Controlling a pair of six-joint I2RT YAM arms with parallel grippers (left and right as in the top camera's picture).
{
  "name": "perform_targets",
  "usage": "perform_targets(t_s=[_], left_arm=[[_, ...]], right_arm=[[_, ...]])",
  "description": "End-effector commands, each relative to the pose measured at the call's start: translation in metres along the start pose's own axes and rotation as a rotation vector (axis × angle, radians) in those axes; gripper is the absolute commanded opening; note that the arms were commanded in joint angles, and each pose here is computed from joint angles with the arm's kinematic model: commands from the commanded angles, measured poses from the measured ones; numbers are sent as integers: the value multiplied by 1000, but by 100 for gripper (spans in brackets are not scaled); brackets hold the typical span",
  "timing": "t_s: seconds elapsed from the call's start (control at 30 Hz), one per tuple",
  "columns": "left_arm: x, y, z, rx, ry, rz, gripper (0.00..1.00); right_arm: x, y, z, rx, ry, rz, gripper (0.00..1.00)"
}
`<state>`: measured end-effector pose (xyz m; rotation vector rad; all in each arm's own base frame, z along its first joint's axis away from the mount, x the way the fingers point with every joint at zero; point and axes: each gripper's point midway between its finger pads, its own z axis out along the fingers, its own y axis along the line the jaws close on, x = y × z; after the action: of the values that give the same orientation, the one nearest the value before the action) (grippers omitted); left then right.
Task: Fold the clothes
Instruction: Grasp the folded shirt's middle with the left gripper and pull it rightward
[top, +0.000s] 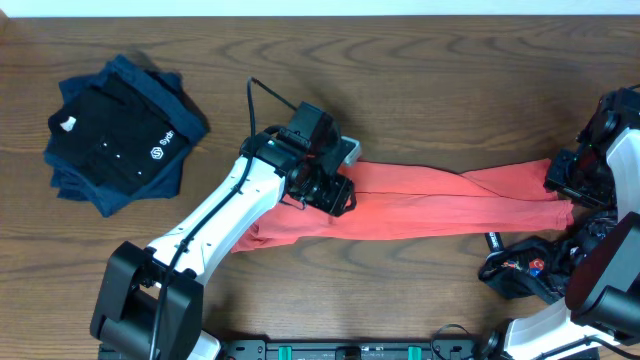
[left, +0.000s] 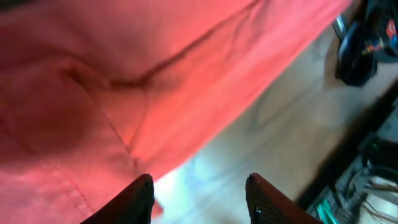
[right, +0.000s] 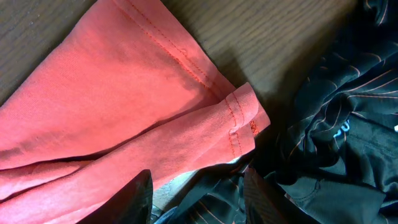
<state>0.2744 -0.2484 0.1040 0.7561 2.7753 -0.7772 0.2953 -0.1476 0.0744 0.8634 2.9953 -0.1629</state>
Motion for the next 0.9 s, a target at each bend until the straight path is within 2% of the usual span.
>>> perform_targets(t_s=[0.0,0.17,0.33,0.73,0.8,0.87], left_arm=[[-11,29,-1,-166,-54,-61,51],[-34,70,-15,-401,-191,-179,59],[-32,76,-8,-417,-181,-214,60],[-8,102,28,-474,-53,-283,60],[-8,102,29,-470,-54,-296,52],[-9,97,31,-441,-52,-297,27]], right_arm=[[1,-3,-2,-4,-2,1,45],[1,-3,-2,-4,-2,1,46],[1,-3,-2,-4,-2,1,46],[2,-2,-2,-4,-1,0,46],[2,-2,-2,-4,1,0,46],[2,-2,-2,-4,1,0,46]])
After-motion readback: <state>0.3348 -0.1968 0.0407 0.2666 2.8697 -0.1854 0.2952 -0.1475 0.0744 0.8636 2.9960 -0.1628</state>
